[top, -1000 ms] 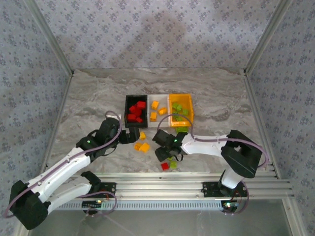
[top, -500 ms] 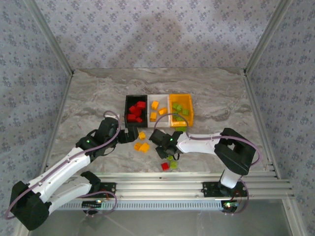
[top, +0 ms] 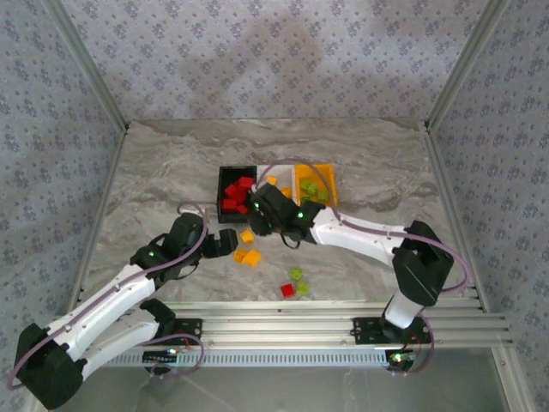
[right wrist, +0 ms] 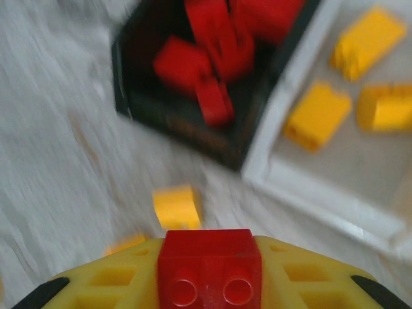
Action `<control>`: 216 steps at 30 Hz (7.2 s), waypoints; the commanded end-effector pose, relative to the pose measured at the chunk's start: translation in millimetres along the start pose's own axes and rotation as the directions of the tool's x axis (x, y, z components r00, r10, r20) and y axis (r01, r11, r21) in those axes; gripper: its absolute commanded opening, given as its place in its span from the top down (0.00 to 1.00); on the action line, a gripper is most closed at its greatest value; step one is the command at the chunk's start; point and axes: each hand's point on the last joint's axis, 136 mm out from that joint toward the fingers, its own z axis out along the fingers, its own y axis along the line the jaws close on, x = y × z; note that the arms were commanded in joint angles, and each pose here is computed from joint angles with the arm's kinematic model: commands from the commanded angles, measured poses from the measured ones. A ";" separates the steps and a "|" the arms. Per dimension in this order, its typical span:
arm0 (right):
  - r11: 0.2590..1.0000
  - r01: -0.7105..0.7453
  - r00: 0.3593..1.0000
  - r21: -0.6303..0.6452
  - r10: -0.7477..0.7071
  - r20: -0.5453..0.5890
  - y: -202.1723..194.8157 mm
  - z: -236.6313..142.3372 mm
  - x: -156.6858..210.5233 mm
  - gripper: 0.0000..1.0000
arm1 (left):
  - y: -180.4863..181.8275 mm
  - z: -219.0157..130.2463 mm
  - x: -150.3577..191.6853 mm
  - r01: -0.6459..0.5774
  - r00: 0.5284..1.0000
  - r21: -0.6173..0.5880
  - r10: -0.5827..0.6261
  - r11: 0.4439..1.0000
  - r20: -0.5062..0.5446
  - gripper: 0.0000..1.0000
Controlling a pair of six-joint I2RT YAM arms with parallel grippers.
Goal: Sort the legos into containers by color
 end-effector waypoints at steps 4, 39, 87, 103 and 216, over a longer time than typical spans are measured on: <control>0.999 -0.040 0.997 -0.009 0.040 0.067 1.2 43.3 -54.9 0.63 | 10.3 -13.6 -1.9 0.023 0.999 -0.019 -0.022 1.000 0.036 0.00; 0.994 -0.064 0.984 0.083 0.077 -0.163 -36.3 -70.1 121.8 0.20 | 5.5 -15.2 -3.2 0.050 0.997 0.029 -0.052 0.998 0.054 0.00; 0.932 -0.242 0.967 0.271 0.256 -0.017 -112.6 -76.0 80.3 0.67 | 7.6 1.2 2.9 0.048 0.999 0.018 -0.049 0.999 0.009 0.00; 0.810 -0.421 0.905 0.407 0.408 0.125 -220.1 4.6 -28.6 0.64 | 3.6 2.0 4.1 0.036 0.999 0.028 -0.036 0.999 -0.017 0.00; 0.952 -0.301 0.953 0.062 0.303 -0.022 -94.8 -89.9 128.1 0.19 | -148.8 -8.7 -51.9 -0.204 0.978 0.241 0.190 0.949 0.081 0.01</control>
